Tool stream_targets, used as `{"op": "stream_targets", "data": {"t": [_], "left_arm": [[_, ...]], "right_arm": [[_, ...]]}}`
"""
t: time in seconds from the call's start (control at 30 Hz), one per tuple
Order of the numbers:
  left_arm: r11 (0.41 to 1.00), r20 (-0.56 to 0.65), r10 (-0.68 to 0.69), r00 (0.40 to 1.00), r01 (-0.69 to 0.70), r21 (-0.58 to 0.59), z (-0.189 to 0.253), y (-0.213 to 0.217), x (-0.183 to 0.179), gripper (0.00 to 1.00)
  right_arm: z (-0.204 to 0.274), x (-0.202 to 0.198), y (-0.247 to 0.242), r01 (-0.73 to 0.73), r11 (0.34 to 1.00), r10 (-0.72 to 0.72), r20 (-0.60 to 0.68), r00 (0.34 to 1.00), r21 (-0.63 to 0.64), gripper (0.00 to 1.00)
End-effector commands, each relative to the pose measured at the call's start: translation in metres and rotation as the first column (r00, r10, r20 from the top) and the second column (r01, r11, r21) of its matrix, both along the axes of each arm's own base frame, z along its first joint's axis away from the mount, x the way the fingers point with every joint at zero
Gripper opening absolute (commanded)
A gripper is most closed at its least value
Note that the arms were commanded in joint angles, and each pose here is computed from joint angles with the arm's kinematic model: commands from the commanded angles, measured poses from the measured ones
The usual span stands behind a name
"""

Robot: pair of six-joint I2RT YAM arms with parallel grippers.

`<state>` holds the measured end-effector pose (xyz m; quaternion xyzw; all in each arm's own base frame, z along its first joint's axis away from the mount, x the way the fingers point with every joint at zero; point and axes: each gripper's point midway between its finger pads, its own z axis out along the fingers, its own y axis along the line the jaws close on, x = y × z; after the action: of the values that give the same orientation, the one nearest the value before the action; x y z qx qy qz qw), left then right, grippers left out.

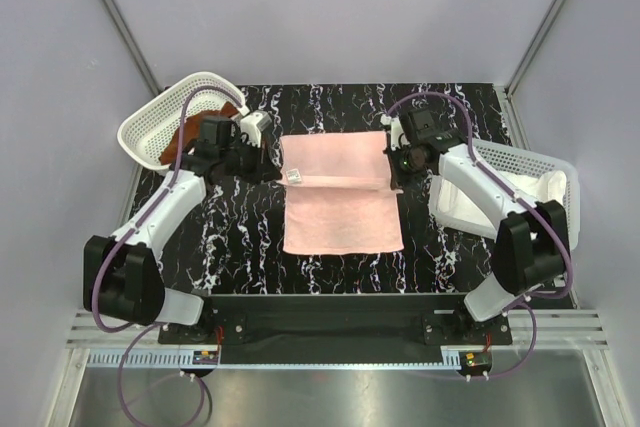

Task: Fold and stack the towels
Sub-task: Fold the towel

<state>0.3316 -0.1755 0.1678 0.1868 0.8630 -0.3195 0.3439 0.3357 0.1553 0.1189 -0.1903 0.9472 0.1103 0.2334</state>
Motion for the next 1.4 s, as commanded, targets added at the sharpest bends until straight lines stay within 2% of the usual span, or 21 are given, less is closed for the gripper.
{"op": "stream_targets", "data": {"t": [0.0, 0.07, 0.23, 0.3, 0.33, 0.37, 0.4, 0.47, 0.5, 0.57, 0.67, 0.73, 0.8, 0.9, 1.07, 1.23, 1.37], "left_arm": [[0.999, 0.032, 0.014, 0.999, -0.015, 0.039, 0.003, 0.006, -0.013, 0.0], [0.999, 0.001, 0.003, 1.0, -0.003, 0.039, -0.005, 0.002, -0.023, 0.0], [0.997, -0.162, -0.024, 0.987, 0.036, 0.075, -0.037, 0.003, -0.054, 0.01], [0.994, -0.197, -0.009, 0.98, 0.03, 0.104, -0.05, 0.006, -0.067, 0.05], [0.992, -0.21, 0.015, 0.978, 0.012, 0.126, -0.056, 0.01, -0.069, 0.19], [0.991, -0.225, 0.021, 0.974, 0.01, 0.136, -0.06, 0.011, -0.073, 0.26], [0.989, -0.25, 0.031, 0.968, 0.008, 0.151, -0.066, 0.014, -0.081, 0.31], [0.988, -0.267, 0.05, 0.962, -0.009, 0.153, -0.068, 0.017, -0.089, 0.34], [0.988, -0.272, 0.053, 0.961, -0.012, 0.151, -0.07, 0.017, -0.093, 0.37], [0.987, -0.25, 0.087, 0.964, -0.049, 0.155, -0.063, 0.02, -0.092, 0.46], [0.974, -0.209, 0.174, 0.962, -0.137, 0.18, -0.057, 0.026, -0.073, 0.48], [0.962, -0.184, 0.226, 0.957, -0.19, 0.195, -0.055, 0.028, -0.056, 0.49], [0.961, -0.172, 0.238, 0.956, -0.206, 0.185, -0.052, 0.023, -0.035, 0.48], [0.971, -0.212, 0.221, 0.952, -0.194, 0.14, -0.056, 0.007, -0.017, 0.47], [0.967, -0.288, 0.237, 0.928, -0.199, 0.157, -0.088, -0.002, -0.003, 0.46], [0.975, -0.296, 0.213, 0.931, -0.183, 0.127, -0.103, -0.021, 0.014, 0.49], [0.965, -0.233, 0.249, 0.94, -0.221, 0.14, -0.101, -0.022, 0.044, 0.48]], "right_arm": [[0.018, -0.017, -0.015, 0.067, 0.998, -0.067, 0.03, 0.997, -0.02, 0.0], [0.01, -0.025, -0.019, 0.069, 0.997, -0.069, 0.005, 0.998, -0.042, 0.01], [0.0, -0.049, -0.013, 0.117, 0.993, -0.116, -0.085, 0.99, 0.013, 0.04], [-0.007, -0.064, -0.011, 0.133, 0.991, -0.128, -0.142, 0.982, 0.026, 0.13], [-0.009, -0.069, -0.01, 0.138, 0.99, -0.131, -0.163, 0.978, 0.028, 0.16], [-0.015, -0.078, -0.011, 0.145, 0.989, -0.138, -0.196, 0.971, 0.022, 0.19], [-0.015, -0.086, -0.007, 0.149, 0.988, -0.137, -0.222, 0.965, 0.038, 0.26], [-0.012, -0.093, 0.0, 0.159, 0.986, -0.143, -0.236, 0.961, 0.049, 0.31], [-0.005, -0.1, 0.01, 0.145, 0.983, -0.112, -0.264, 0.958, 0.109, 0.38], [0.008, -0.097, 0.021, 0.165, 0.971, -0.118, -0.255, 0.96, 0.171, 0.44], [0.019, -0.083, 0.024, 0.209, 0.957, -0.166, -0.213, 0.963, 0.199, 0.5], [0.018, -0.066, 0.019, 0.257, 0.953, -0.228, -0.179, 0.957, 0.161, 0.54], [0.011, -0.044, 0.02, 0.297, 0.944, -0.279, -0.135, 0.951, 0.146, 0.54], [-0.002, -0.014, 0.021, 0.353, 0.928, -0.343, -0.096, 0.934, 0.12, 0.49], [-0.015, 0.02, 0.027, 0.373, 0.919, -0.371, -0.045, 0.928, 0.123, 0.48], [-0.028, 0.05, 0.039, 0.327, 0.936, -0.33, 0.004, 0.944, 0.132, 0.48], [-0.046, 0.066, 0.053, 0.332, 0.93, -0.333, -0.023, 0.943, 0.159, 0.46]]}}
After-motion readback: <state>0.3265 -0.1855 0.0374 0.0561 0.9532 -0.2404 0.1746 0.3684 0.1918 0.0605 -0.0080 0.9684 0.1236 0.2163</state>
